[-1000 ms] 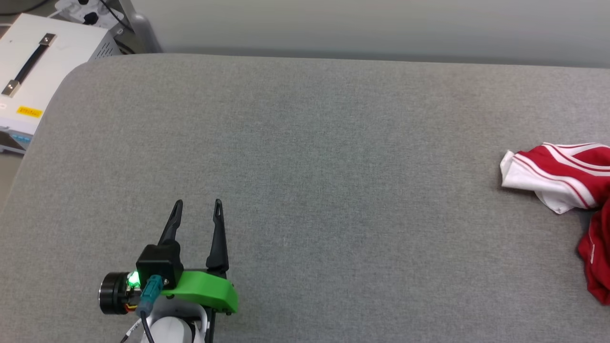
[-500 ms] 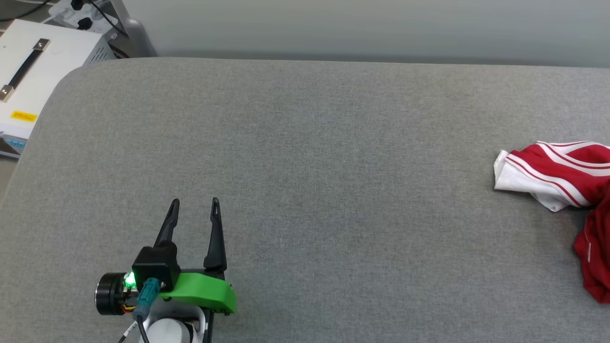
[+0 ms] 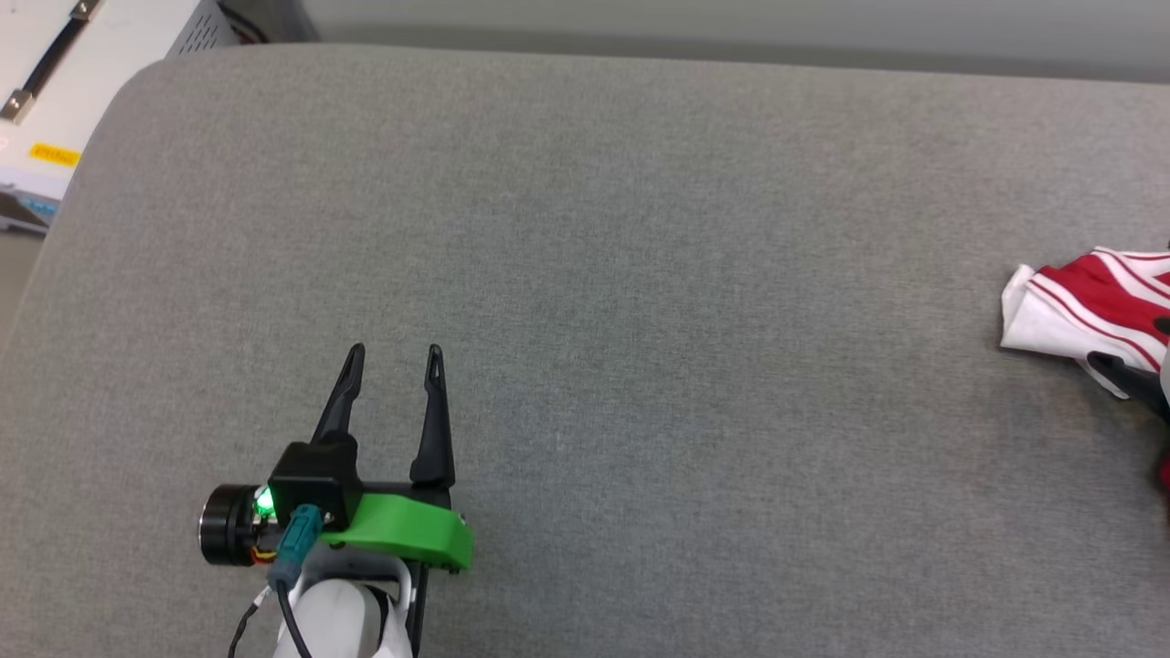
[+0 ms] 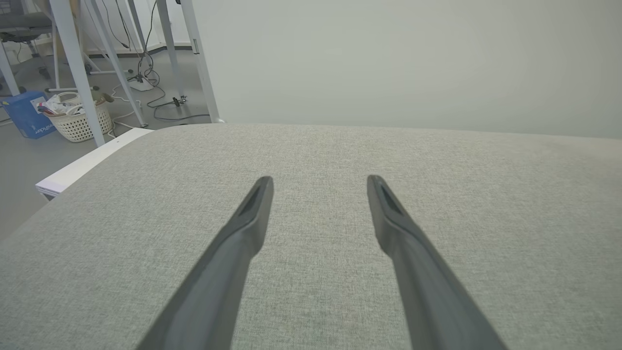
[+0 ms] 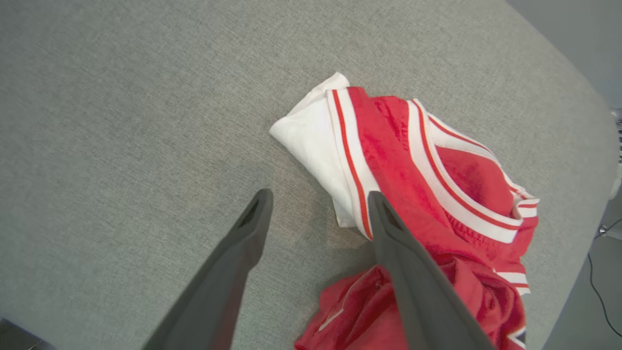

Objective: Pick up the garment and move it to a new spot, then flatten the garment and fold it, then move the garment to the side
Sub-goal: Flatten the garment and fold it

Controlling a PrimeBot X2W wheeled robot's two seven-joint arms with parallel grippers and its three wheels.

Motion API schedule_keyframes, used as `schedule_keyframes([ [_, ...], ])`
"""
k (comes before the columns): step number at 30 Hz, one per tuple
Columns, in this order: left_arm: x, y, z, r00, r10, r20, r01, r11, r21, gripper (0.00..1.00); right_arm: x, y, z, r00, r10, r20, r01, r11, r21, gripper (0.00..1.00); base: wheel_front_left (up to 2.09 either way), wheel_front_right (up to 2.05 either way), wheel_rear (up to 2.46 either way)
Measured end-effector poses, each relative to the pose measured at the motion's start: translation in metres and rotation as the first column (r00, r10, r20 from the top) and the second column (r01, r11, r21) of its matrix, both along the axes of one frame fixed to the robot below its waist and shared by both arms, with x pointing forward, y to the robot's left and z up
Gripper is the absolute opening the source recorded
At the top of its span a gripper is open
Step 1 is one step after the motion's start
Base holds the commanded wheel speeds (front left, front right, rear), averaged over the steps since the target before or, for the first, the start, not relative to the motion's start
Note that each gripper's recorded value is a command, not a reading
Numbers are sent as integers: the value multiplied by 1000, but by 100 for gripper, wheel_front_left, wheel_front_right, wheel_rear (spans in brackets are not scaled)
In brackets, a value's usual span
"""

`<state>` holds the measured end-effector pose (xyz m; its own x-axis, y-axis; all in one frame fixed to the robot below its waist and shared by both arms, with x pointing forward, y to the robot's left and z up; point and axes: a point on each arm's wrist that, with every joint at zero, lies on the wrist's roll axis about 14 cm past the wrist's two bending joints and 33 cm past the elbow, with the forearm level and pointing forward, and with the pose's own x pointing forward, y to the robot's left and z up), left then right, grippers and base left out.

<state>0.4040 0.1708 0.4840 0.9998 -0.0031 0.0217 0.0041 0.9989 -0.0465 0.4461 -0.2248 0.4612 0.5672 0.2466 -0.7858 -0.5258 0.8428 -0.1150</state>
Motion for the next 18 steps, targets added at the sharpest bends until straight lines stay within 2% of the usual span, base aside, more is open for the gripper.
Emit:
schedule_keyframes([
  [9,16,4,-14,999,18,-32,-18,1000,-5,100,16,-28,-72,984,-62,-169,31,984,-178,100,0,0,0],
  [15,18,13,-24,997,50,-59,-50,999,0,100,19,-38,-106,967,-108,-229,61,977,-204,100,0,0,0],
  [16,17,15,-24,997,56,-62,-56,998,1,100,21,-35,-107,970,-106,-220,64,980,-187,37,0,0,0],
  [17,16,16,-25,996,59,-63,-59,998,1,100,24,-34,-106,973,-103,-204,68,983,-172,0,0,0,0],
  [18,16,18,-24,996,63,-62,-63,998,2,100,26,-31,-104,977,-101,-187,73,986,-151,0,0,0,0],
])
